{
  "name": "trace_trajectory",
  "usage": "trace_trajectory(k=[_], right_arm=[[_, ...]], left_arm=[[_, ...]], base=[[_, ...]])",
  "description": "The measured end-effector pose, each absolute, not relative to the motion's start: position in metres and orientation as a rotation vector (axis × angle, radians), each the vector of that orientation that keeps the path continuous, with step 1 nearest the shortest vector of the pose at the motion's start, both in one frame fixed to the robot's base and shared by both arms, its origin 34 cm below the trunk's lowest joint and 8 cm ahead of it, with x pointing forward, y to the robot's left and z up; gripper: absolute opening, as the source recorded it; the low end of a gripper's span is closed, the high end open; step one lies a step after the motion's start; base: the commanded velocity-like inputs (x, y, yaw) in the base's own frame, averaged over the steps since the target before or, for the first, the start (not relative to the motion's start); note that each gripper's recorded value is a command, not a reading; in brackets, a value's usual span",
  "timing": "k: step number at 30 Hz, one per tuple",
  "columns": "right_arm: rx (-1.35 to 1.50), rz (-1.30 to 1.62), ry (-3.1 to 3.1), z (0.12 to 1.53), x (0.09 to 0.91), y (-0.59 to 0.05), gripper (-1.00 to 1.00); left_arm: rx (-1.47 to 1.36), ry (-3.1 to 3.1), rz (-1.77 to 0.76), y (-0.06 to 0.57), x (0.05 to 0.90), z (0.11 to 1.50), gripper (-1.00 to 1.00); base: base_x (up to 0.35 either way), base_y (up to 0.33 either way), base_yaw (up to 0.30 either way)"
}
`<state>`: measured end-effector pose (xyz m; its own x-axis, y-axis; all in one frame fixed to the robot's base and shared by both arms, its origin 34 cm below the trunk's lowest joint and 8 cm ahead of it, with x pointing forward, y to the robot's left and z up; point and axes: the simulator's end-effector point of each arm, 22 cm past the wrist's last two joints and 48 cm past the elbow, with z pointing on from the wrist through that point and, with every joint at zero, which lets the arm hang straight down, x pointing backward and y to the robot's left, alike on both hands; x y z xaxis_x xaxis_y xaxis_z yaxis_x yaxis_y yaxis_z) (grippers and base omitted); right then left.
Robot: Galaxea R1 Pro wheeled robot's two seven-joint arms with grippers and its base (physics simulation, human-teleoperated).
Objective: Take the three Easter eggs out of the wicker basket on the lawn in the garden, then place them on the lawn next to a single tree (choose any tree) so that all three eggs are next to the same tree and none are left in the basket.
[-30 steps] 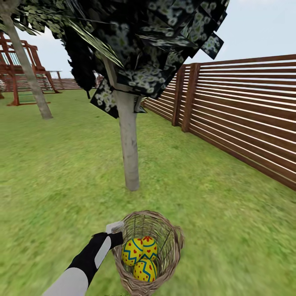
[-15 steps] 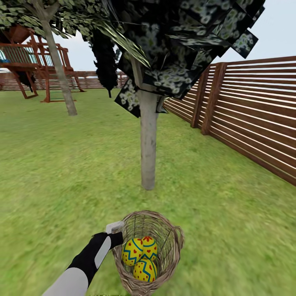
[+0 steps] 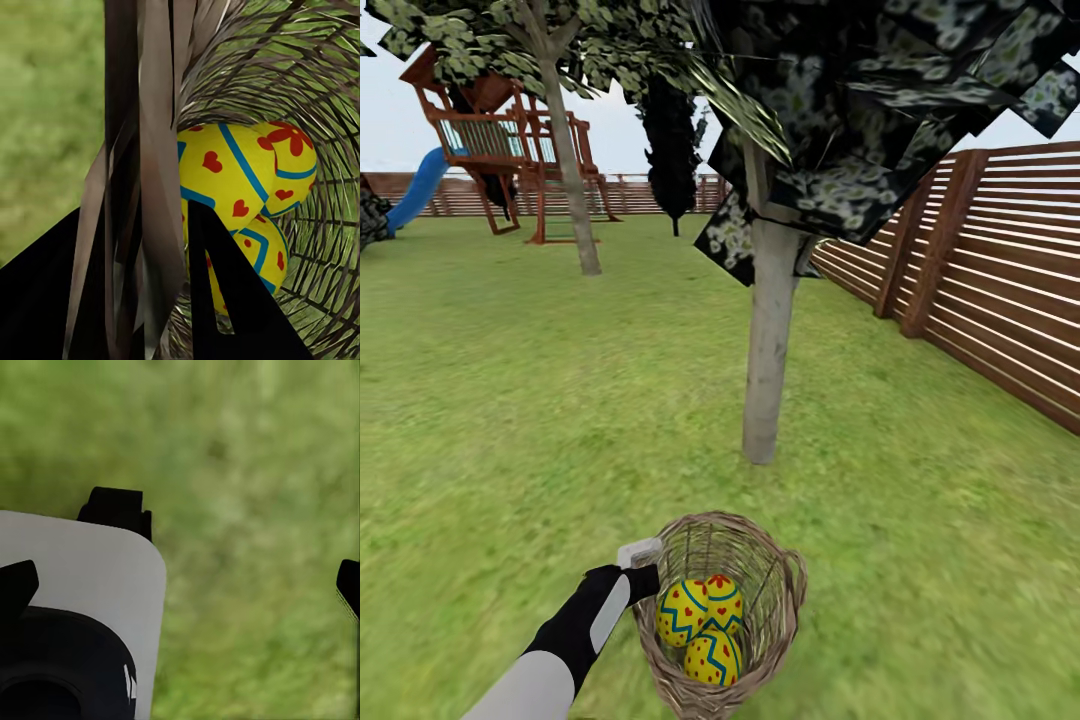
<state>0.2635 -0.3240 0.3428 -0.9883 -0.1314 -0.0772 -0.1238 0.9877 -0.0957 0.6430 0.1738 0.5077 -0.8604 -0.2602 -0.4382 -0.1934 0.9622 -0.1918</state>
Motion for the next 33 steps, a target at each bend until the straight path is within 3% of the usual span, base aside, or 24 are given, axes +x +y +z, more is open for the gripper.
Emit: trace_trajectory(k=[5,33], right_arm=[[-0.193,-0.143,3.049,0.3431,0.2631,-0.3261,1.00],[-0.191,-0.145,3.051,0.3433,0.2618,-0.3285,1.00]], left_arm=[[-0.326,2.639,-0.197,0.1732,0.6424,0.5075,-1.00],[-0.322,2.636,-0.194,0.1737,0.6431,0.5084,-1.00]], base=[[0.104,0.000,0.095],[0.338,0.000,0.000]])
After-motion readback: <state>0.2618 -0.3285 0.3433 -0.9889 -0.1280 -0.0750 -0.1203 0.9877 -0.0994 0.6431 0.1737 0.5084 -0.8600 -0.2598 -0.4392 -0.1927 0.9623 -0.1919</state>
